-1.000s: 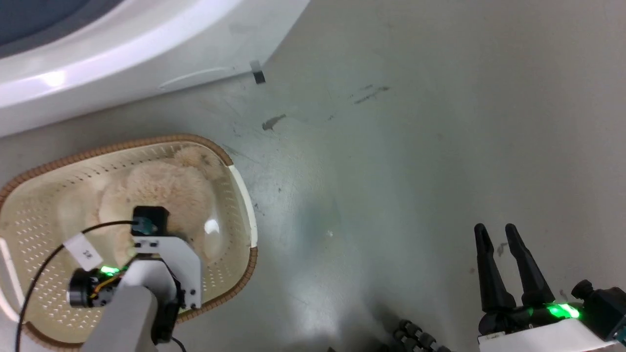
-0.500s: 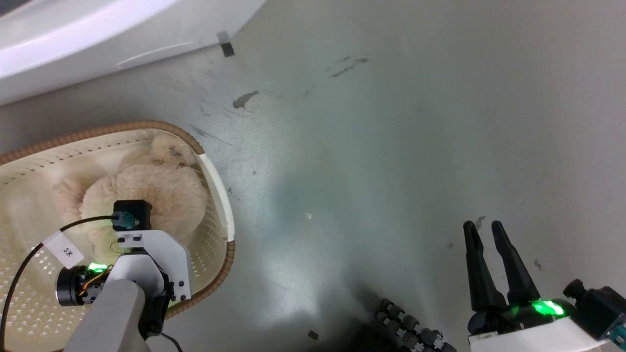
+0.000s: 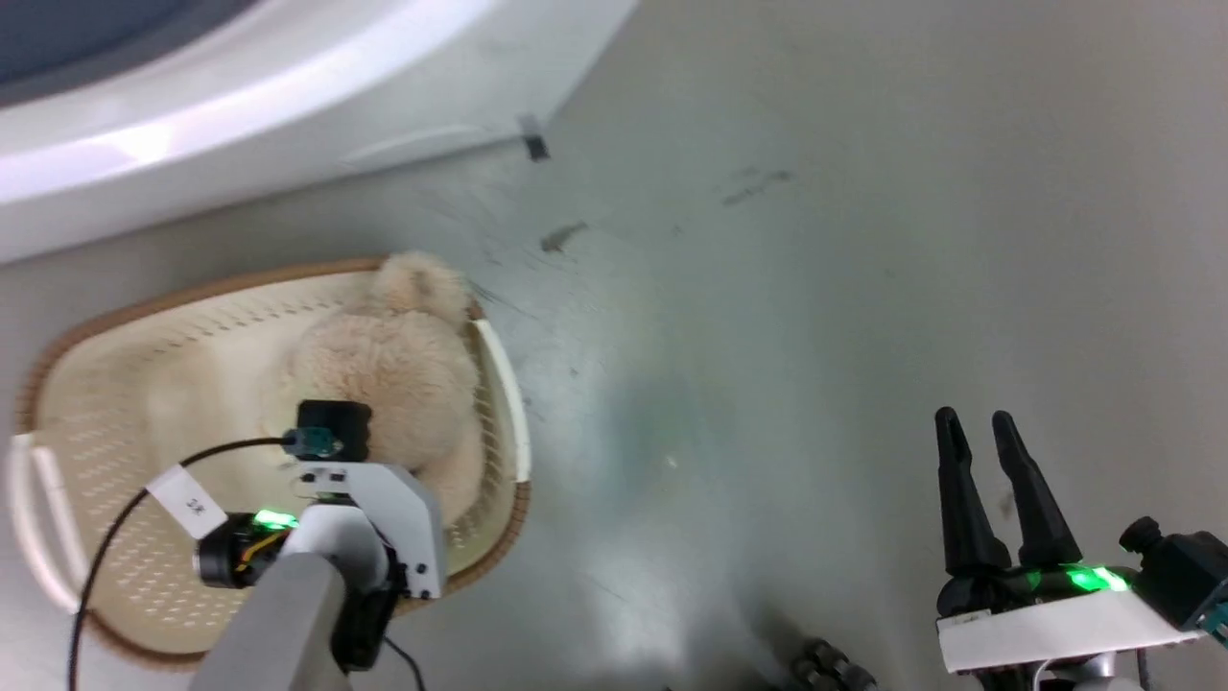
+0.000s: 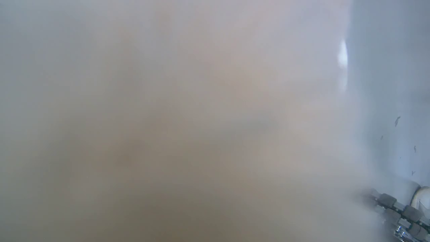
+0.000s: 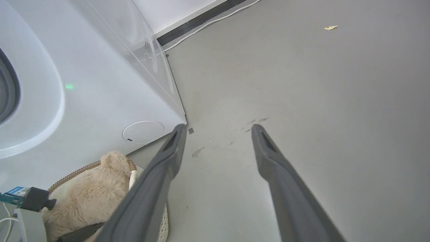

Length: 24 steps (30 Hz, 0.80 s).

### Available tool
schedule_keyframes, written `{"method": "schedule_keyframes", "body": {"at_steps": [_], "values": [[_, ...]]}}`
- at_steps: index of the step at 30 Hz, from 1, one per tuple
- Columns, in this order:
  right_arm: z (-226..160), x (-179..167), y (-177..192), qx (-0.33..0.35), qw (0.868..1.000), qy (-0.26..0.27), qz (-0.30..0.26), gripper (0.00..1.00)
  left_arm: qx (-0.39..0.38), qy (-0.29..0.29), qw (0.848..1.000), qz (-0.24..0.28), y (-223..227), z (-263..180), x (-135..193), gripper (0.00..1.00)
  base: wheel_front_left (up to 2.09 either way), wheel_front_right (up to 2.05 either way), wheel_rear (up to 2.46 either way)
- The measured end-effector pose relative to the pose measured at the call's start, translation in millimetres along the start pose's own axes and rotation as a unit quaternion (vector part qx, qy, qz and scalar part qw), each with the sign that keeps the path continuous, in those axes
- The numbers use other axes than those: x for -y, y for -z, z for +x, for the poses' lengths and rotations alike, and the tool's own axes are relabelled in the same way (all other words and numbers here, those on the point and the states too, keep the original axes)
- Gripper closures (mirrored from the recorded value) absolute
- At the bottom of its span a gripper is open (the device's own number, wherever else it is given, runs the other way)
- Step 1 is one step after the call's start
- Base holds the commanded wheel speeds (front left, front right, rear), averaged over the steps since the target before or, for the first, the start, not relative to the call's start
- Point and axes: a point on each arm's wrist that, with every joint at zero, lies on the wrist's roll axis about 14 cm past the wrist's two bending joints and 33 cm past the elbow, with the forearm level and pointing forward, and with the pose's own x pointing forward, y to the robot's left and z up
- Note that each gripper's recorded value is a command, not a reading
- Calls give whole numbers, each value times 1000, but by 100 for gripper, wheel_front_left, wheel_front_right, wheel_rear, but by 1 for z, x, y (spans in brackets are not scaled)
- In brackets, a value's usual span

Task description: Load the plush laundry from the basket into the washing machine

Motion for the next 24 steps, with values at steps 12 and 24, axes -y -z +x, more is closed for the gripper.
{"method": "schedule_keyframes", "body": {"at_steps": [12,24], "values": [[6,-34,-23,41,997,-69,-13,0,147,6,989,-22,-55,-78,16,100,0,0,0],[-2,-82,-27,51,987,-150,-33,0,315,-32,945,-82,-87,-172,3,100,0,0,0]]}}
